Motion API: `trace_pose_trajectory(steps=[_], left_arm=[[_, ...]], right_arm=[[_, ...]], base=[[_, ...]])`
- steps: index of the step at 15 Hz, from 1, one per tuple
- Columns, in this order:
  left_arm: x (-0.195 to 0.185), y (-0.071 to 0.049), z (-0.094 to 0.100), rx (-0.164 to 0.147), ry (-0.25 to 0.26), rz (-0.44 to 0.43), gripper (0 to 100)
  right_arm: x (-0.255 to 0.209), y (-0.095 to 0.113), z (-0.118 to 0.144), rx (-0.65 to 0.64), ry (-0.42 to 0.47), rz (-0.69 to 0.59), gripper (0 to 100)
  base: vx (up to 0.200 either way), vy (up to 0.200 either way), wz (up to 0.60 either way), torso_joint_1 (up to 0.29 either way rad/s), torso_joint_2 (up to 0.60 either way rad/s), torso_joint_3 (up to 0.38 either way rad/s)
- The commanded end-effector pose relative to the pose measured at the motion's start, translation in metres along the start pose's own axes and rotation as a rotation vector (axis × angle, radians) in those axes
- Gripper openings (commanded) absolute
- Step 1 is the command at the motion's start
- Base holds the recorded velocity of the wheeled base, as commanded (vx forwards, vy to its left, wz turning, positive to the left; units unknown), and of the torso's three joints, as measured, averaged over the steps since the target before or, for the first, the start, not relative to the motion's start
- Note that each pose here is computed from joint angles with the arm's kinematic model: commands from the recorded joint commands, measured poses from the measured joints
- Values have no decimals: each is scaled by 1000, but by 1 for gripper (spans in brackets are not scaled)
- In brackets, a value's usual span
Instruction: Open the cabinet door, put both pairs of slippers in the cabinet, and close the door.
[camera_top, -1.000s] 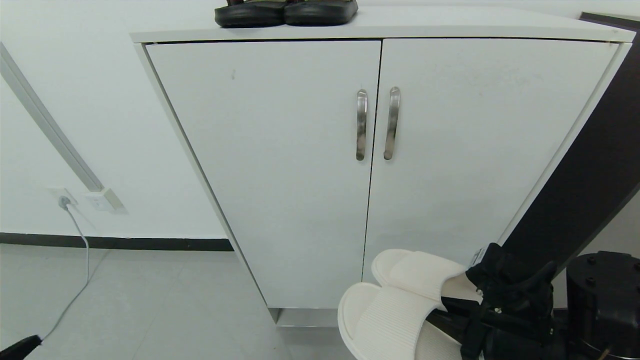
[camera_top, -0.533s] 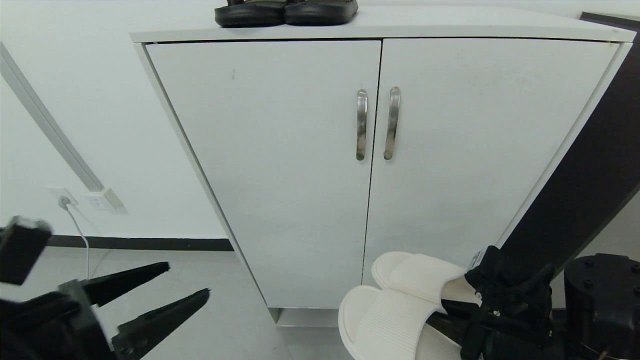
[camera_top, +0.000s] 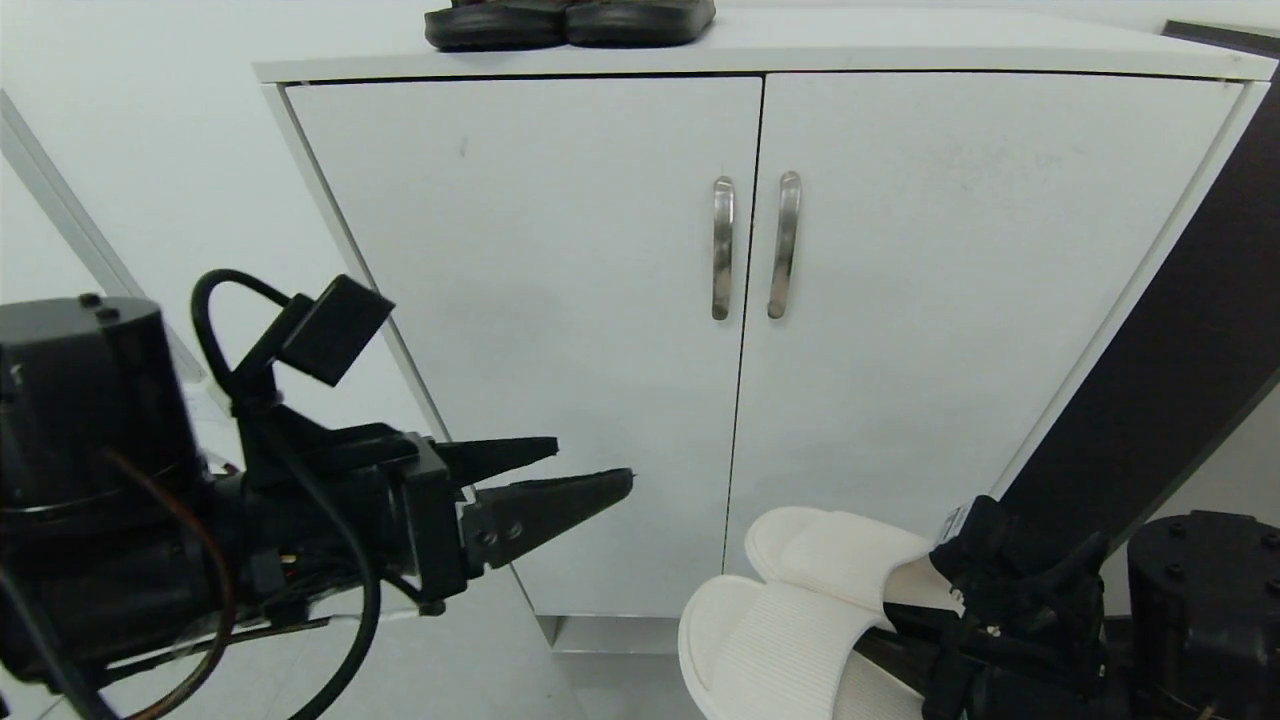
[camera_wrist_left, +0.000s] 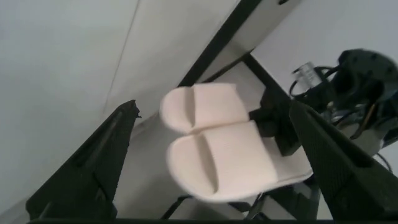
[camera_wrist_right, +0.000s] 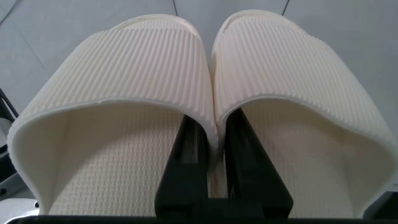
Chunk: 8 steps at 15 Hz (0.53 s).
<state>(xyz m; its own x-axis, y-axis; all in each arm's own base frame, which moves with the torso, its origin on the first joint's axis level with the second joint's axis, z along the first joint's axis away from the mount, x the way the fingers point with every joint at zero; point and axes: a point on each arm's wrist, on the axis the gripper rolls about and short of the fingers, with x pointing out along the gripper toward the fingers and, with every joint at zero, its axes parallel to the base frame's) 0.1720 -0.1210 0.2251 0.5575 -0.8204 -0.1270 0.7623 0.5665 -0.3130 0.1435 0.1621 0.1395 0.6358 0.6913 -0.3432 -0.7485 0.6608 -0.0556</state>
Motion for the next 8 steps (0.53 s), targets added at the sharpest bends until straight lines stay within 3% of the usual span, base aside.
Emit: trace_pose_trajectory(steps=[1, 6, 8], left_arm=[[30, -7, 7, 2, 15, -64, 100], [66, -12, 29, 23, -36, -93, 100], [72, -21, 36, -52, -42, -140, 100]], right_arm=[[0, 1, 0, -3, -1, 4, 0], [0, 1, 0, -2, -1, 4, 0], [0, 1, 0, -2, 1, 4, 0]], base=[[0, 0, 0, 0, 0, 0], [0, 0, 0, 0, 0, 0], [0, 0, 0, 0, 0, 0]])
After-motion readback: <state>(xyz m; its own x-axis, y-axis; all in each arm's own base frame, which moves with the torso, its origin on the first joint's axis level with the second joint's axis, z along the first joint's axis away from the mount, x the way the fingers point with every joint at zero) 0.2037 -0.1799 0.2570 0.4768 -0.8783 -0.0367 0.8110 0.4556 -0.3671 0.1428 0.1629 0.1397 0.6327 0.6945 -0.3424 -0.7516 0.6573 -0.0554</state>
